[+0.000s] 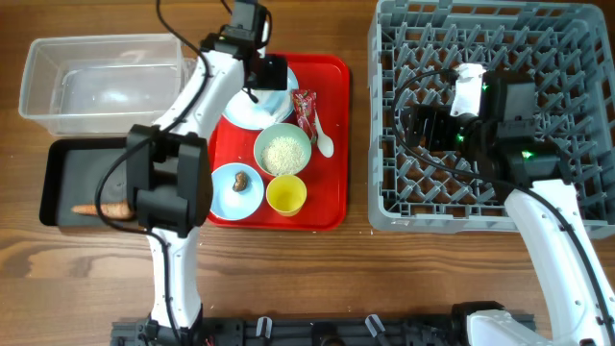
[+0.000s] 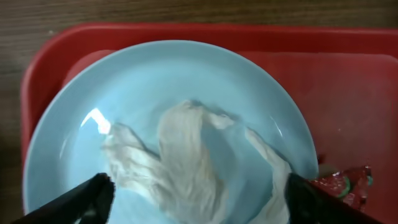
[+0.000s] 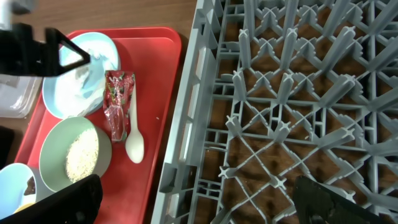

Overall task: Sort waste into correct bins and load items into the dishwasher rack
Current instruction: 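Grasp the white tissue on the plate and drop it in the clear bin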

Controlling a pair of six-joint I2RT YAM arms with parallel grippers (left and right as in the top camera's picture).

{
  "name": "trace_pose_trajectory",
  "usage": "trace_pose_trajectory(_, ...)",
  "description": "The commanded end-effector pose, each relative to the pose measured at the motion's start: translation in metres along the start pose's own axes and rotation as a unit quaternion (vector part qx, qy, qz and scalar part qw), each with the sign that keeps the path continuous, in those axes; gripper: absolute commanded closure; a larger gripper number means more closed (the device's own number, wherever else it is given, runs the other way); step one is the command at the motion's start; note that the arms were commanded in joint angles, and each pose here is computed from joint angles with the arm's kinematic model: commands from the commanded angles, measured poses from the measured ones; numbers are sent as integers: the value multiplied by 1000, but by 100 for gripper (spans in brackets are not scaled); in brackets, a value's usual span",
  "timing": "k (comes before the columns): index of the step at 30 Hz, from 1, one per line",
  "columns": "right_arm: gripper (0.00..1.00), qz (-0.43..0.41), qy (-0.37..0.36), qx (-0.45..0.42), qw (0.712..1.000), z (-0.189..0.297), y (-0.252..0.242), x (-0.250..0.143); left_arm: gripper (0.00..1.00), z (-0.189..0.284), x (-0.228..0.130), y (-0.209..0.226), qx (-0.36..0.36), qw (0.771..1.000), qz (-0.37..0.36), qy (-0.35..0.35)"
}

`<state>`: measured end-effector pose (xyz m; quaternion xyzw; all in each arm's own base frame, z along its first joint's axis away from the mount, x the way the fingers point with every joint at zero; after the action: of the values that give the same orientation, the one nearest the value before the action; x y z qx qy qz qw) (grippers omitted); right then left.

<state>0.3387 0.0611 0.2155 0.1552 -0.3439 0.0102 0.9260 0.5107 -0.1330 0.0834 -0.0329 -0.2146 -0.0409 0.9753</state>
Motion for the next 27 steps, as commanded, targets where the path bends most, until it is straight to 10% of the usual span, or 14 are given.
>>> trace_pose_trajectory(1, 1, -2, -2, 5, 1000, 0, 2, 3, 25, -30, -14, -2, 6, 1000, -14, 27)
trace_pose_trajectory(5, 0, -3, 0, 5, 1000, 0, 2, 2, 55, -41, -21, -2, 8, 999, -14, 39)
trace_pose_trajectory(7, 1, -3, 0, 5, 1000, 0, 2, 2, 96, -41, -21, -2, 8, 999, -12, 39)
trace_pose_trajectory(11, 0, -3, 0, 5, 1000, -1, 2, 2, 96, -33, -18, -1, 8, 999, 7, 36)
trace_pose_trajectory(19, 1, -3, 0, 5, 1000, -1, 2, 2, 96, 156, 38, 84, 31, 982, 164, -91)
trace_pose_trajectory(27, 1, -2, -3, 6, 1000, -1, 2, 4, 94, 99, 4, 216, 119, 955, 270, -27)
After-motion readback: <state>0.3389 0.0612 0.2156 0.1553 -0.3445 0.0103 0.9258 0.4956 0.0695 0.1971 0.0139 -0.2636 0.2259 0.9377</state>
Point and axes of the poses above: each gripper's point midway between its finger pads, its own z axis back along the fingers, its own y axis along the line the jaws close on, x = y × z, the point moved 3 cm from there along z, back along the fingers, and after that the axes turned 1 degree about -z, right-handed, at the moved point
